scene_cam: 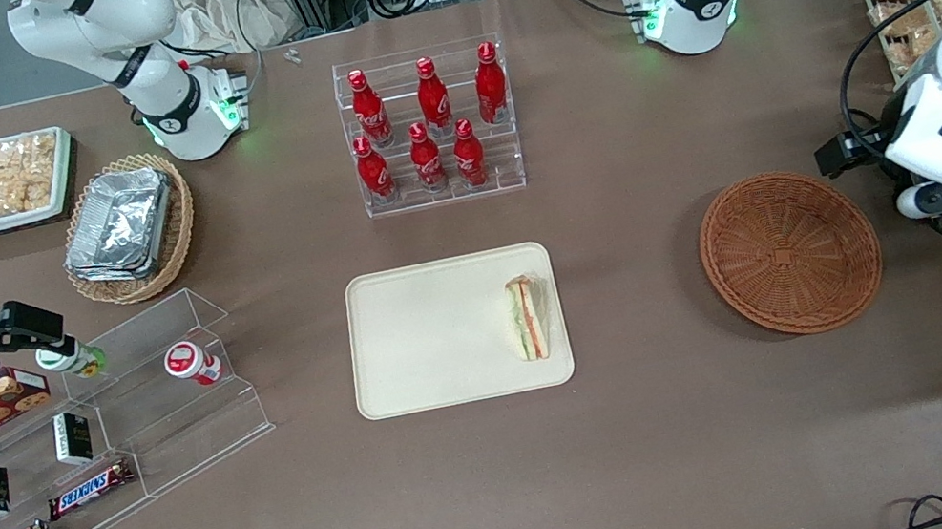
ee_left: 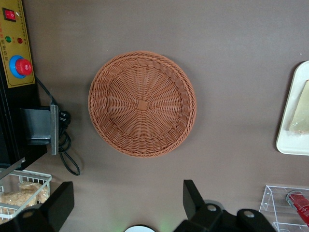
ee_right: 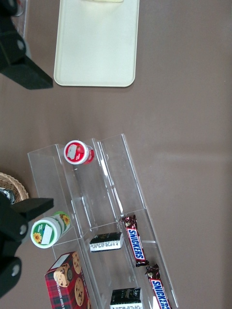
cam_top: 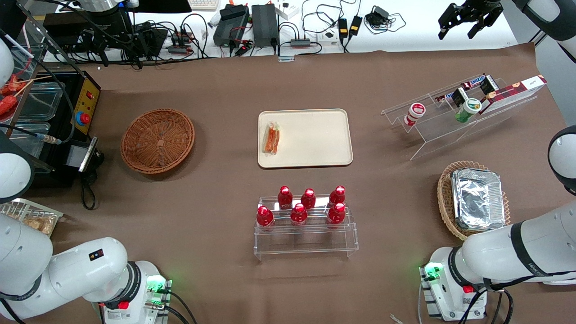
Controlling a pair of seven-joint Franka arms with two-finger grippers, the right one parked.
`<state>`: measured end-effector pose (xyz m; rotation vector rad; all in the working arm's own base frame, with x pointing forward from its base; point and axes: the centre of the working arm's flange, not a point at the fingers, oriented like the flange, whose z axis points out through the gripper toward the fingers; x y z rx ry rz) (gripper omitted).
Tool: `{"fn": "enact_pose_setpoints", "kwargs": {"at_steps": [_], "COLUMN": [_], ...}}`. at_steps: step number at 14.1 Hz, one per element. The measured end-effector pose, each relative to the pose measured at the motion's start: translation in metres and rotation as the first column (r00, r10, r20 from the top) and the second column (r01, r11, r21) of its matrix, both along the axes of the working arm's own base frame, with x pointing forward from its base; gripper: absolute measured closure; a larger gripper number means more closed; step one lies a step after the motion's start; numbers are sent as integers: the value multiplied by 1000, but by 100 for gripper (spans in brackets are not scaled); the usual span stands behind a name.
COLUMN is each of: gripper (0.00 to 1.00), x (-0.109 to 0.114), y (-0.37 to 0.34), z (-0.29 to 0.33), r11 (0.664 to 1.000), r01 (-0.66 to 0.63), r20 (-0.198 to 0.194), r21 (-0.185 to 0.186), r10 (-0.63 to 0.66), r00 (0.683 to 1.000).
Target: Place sandwich from basket to tray
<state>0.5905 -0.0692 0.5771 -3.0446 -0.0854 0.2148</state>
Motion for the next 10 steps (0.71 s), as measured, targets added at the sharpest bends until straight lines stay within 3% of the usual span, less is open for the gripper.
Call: {"fn": "enact_pose_setpoints", "kwargs": {"at_steps": [3, 6, 10], "gripper": [0, 0, 0], "x": [2, 6, 4], "y": [25, 43, 46], "z": [-1, -6, 6], "r11": [999, 999, 997], "r01": [-14, -30, -71], "r20": [-9, -21, 12], "r21": [-36, -43, -43], "r10": [13, 29, 72], "r00": [1000, 999, 997]}}
